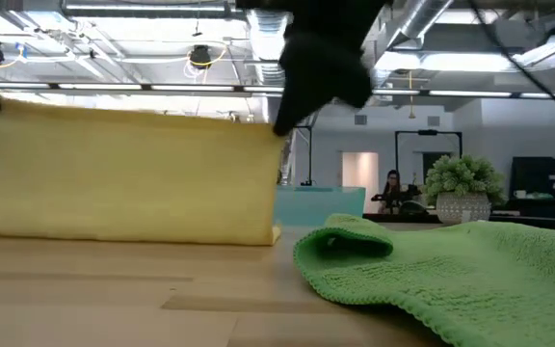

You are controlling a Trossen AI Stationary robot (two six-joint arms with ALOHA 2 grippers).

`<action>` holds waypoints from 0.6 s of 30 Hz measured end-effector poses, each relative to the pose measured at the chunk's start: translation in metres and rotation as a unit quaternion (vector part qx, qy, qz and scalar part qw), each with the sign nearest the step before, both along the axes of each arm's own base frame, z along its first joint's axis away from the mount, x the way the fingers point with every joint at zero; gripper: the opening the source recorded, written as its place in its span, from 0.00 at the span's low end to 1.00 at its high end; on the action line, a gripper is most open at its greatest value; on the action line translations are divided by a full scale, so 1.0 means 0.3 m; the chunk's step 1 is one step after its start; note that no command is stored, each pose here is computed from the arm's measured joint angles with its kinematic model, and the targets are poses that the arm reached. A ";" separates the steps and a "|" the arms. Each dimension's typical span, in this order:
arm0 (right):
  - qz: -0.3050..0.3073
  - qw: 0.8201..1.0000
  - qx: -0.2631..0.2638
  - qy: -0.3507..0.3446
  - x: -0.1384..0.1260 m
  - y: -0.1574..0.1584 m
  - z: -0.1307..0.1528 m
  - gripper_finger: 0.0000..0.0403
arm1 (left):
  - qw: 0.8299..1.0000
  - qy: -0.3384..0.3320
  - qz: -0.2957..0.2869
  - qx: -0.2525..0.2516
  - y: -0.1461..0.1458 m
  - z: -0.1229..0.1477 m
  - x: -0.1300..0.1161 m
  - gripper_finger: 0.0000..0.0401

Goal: Roll microfiber towels into tight, uniform cylinder then place into a basket
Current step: Fold the yellow microfiber towel

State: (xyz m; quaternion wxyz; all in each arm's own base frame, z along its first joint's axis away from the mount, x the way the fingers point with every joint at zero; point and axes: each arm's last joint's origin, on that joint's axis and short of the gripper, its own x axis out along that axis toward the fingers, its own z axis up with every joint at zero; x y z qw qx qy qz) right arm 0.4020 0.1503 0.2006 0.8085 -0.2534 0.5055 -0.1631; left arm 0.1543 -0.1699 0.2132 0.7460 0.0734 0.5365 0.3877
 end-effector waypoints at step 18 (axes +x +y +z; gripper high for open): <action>-0.104 0.991 0.067 -0.039 0.048 -0.217 -0.124 0.00 | 0.995 0.068 0.078 -0.002 0.267 -0.197 0.101 0.00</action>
